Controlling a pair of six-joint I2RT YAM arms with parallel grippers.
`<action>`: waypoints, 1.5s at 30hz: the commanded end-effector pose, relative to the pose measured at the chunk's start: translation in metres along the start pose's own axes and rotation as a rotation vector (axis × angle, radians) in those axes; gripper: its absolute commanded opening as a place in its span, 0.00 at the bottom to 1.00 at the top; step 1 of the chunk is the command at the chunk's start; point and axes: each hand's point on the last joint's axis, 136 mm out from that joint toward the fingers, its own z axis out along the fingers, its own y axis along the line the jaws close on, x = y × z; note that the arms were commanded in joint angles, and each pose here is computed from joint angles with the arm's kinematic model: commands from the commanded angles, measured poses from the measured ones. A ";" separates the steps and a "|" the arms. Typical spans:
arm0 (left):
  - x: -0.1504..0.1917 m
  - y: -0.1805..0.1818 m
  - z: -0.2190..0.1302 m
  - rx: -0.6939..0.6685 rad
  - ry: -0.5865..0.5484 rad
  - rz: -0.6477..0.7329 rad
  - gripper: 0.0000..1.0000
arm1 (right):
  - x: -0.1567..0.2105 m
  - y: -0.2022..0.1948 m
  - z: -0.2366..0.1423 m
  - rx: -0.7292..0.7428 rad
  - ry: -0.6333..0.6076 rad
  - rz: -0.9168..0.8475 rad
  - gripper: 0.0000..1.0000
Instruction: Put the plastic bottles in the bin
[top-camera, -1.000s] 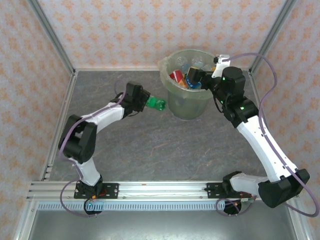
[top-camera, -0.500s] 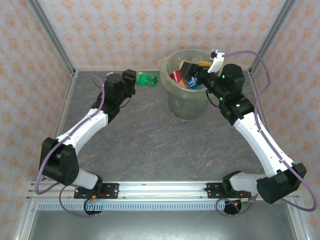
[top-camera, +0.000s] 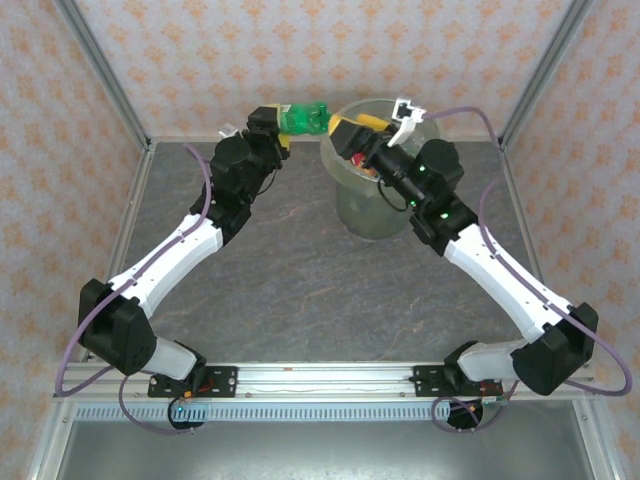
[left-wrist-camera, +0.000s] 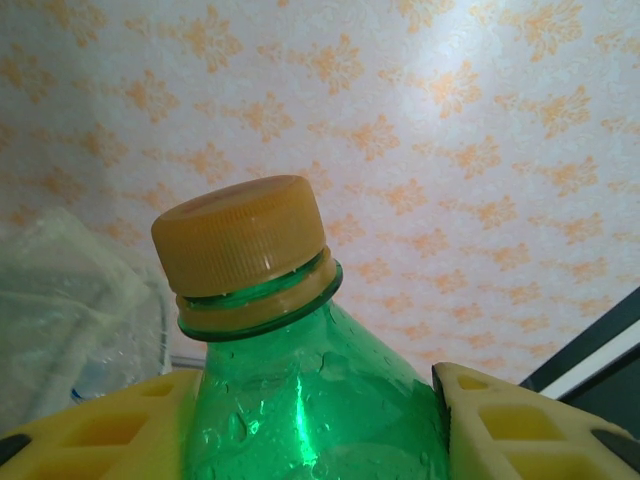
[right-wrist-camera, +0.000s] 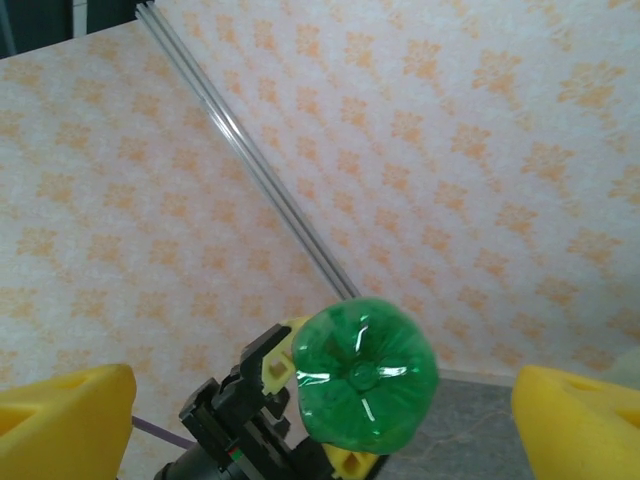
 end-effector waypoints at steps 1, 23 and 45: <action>0.007 -0.044 -0.003 0.124 0.000 -0.093 0.51 | -0.016 0.007 0.004 -0.018 -0.134 0.011 0.95; 0.022 -0.048 -0.034 0.142 0.070 -0.208 0.51 | 0.010 0.035 0.052 -0.034 -0.188 -0.051 0.80; 0.029 -0.041 -0.039 0.114 0.087 -0.211 0.51 | 0.003 0.054 0.058 -0.110 -0.191 -0.074 0.50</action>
